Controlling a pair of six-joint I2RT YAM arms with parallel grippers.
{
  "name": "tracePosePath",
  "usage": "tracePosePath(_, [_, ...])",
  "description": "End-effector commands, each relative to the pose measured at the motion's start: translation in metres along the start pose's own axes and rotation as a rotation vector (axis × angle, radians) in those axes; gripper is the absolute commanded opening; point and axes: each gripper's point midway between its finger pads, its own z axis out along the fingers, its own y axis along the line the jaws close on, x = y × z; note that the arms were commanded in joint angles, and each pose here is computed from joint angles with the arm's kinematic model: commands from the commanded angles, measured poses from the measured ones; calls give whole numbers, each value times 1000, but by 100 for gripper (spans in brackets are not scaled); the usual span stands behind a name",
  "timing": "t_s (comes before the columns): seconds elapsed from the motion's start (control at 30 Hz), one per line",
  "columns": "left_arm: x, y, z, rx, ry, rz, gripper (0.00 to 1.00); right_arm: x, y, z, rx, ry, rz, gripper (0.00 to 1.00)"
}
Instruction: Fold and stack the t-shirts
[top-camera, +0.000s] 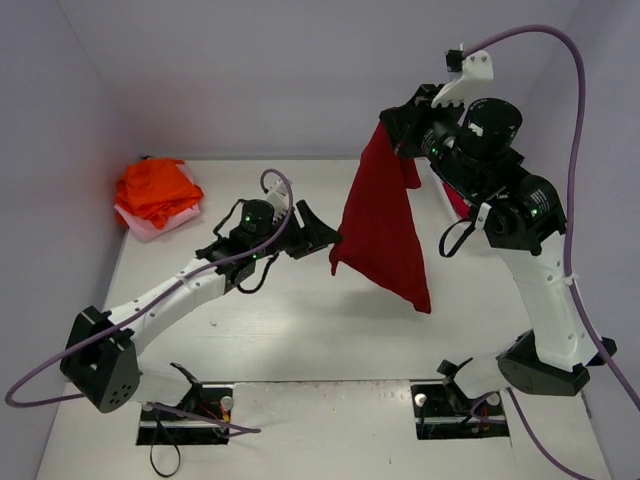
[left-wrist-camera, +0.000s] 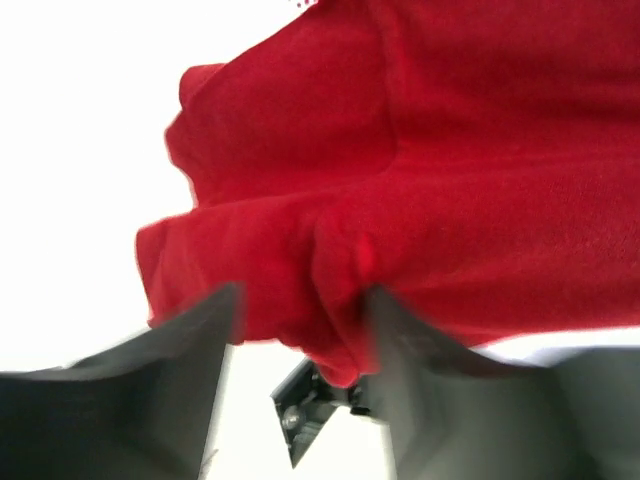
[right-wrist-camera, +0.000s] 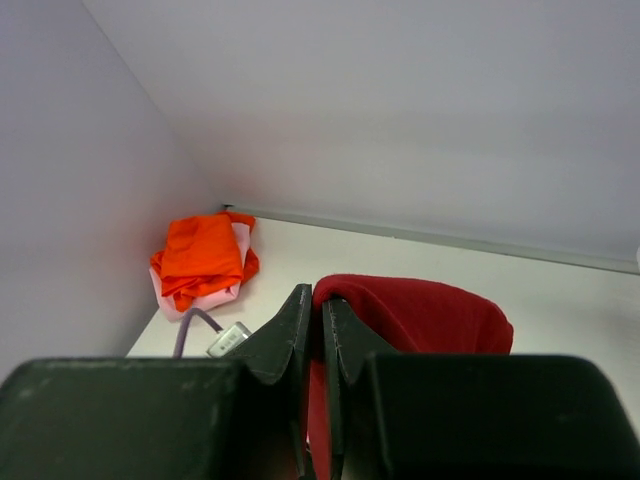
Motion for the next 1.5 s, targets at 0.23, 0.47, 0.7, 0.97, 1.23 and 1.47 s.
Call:
tracePosePath(0.23, [-22,-54,2,131,-91,73,0,-53,-4,-27,8,-198,9,0])
tracePosePath(0.47, [-46,-45,-39,-71,-190,194,0,-47,-14,-40,40,-191,-15,0])
tracePosePath(0.7, [-81,-50,-106,-227,-364,267,0,-29,-25,-52,67,-159,-27,0])
tracePosePath(0.97, [-84,-71,-108,-148,-361,275,0,-16,-17,-45,24,-118,-9,0])
tracePosePath(1.23, [-55,-96,-54,86,-173,255,67,12,-2,-23,-49,-28,6,0])
tracePosePath(1.47, [-33,-151,-41,380,-40,286,71,20,2,-18,-69,-3,17,0])
